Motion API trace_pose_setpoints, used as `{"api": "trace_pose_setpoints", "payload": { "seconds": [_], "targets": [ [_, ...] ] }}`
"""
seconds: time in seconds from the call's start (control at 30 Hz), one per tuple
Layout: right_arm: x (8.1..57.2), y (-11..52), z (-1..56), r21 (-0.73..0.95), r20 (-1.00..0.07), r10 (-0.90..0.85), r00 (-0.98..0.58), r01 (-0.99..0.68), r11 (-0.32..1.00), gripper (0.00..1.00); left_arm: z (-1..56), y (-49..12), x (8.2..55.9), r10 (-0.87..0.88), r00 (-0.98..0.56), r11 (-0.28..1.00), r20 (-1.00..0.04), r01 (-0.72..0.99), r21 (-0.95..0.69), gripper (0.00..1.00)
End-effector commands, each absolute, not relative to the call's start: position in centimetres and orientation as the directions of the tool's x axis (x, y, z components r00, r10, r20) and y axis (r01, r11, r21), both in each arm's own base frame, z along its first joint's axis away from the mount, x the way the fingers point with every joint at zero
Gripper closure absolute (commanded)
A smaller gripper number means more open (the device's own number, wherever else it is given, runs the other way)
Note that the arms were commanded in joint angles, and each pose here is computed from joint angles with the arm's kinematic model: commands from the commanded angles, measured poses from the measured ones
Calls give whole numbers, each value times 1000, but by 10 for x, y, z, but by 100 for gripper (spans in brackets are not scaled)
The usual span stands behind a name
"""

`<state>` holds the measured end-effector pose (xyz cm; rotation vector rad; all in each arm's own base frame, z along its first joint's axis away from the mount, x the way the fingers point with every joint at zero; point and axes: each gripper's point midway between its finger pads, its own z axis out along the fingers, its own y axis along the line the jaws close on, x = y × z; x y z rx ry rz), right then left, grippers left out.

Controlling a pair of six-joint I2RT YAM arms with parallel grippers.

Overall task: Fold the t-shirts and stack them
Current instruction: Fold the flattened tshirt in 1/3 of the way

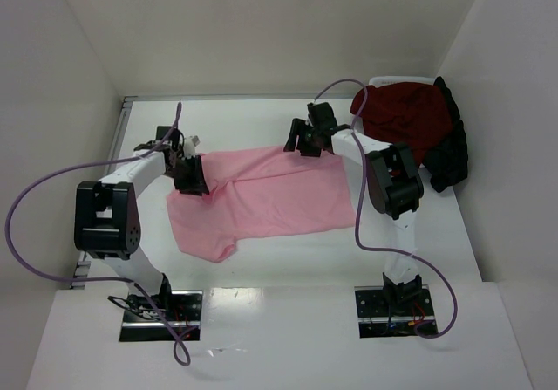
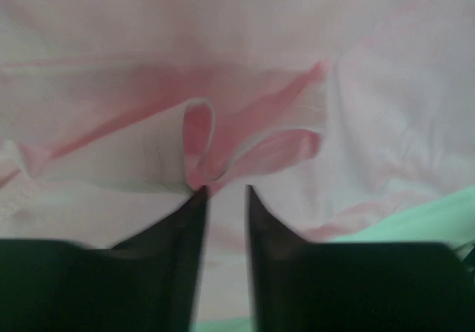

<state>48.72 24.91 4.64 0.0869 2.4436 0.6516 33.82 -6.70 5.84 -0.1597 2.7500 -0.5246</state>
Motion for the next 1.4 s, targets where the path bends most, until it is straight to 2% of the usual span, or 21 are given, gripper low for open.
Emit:
{"api": "trace_pose_setpoints", "payload": {
  "seconds": [0.0, 0.03, 0.13, 0.37, 0.47, 0.5, 0.53, 0.57, 0.6, 0.7, 0.73, 0.87, 1.1, 1.17, 1.27, 1.37],
  "targets": [
    [499, 248, 86, 493, -604, 247, -758, -112, 863, 29, 58, -81, 300, -135, -971, 904, -195, -41, -425, 52],
    [499, 248, 86, 493, -604, 247, -758, -112, 863, 29, 63, -81, 301, -135, -968, 904, -212, -33, -426, 29],
    [500, 248, 85, 492, -600, 246, -761, -109, 864, 29, 70, -76, 306, -167, -955, 915, -247, -57, -400, 10],
    [504, 248, 86, 487, -604, 248, -757, -105, 867, 29, 122, -68, 378, -261, -836, 912, -482, -49, -408, 10],
    [507, 248, 90, 484, -613, 252, -749, -104, 869, 29, 136, -57, 413, -310, -771, 914, -557, -80, -398, 19],
    [509, 247, 88, 478, -613, 253, -749, -96, 873, 29, 127, -48, 422, -330, -768, 916, -549, -119, -384, 22],
    [510, 247, 84, 475, -602, 249, -758, -89, 876, 29, 124, -44, 431, -340, -759, 917, -554, -139, -373, 27],
    [512, 246, 82, 467, -601, 250, -759, -80, 881, 30, 121, -35, 440, -360, -745, 917, -562, -171, -361, 40],
    [514, 247, 81, 467, -602, 250, -758, -80, 881, 32, 111, -27, 451, -371, -748, 916, -551, -196, -351, 47],
    [519, 245, 77, 452, -599, 251, -760, -63, 890, 40, 82, -17, 469, -381, -762, 917, -524, -238, -320, 68],
    [521, 243, 76, 447, -601, 263, -755, -45, 893, 43, 83, -14, 479, -381, -754, 918, -535, -242, -313, 79],
    [521, 232, 61, 429, -565, 282, -775, 16, 903, 55, 61, -8, 482, -390, -777, 916, -495, -272, -295, 94],
    [527, 216, 51, 439, -523, 330, -786, 84, 895, 69, 45, -5, 472, -401, -795, 913, -455, -306, -268, 97],
    [525, 213, 45, 418, -519, 318, -794, 88, 904, 78, 40, -5, 476, -409, -795, 909, -448, -315, -271, 100],
    [523, 209, 34, 380, -499, 290, -816, 95, 920, 82, 27, -6, 477, -430, -806, 900, -408, -344, -269, 100],
    [522, 207, 28, 365, -489, 288, -824, 107, 925, 82, 28, -4, 482, -430, -801, 900, -417, -346, -264, 100]
  ]
}}
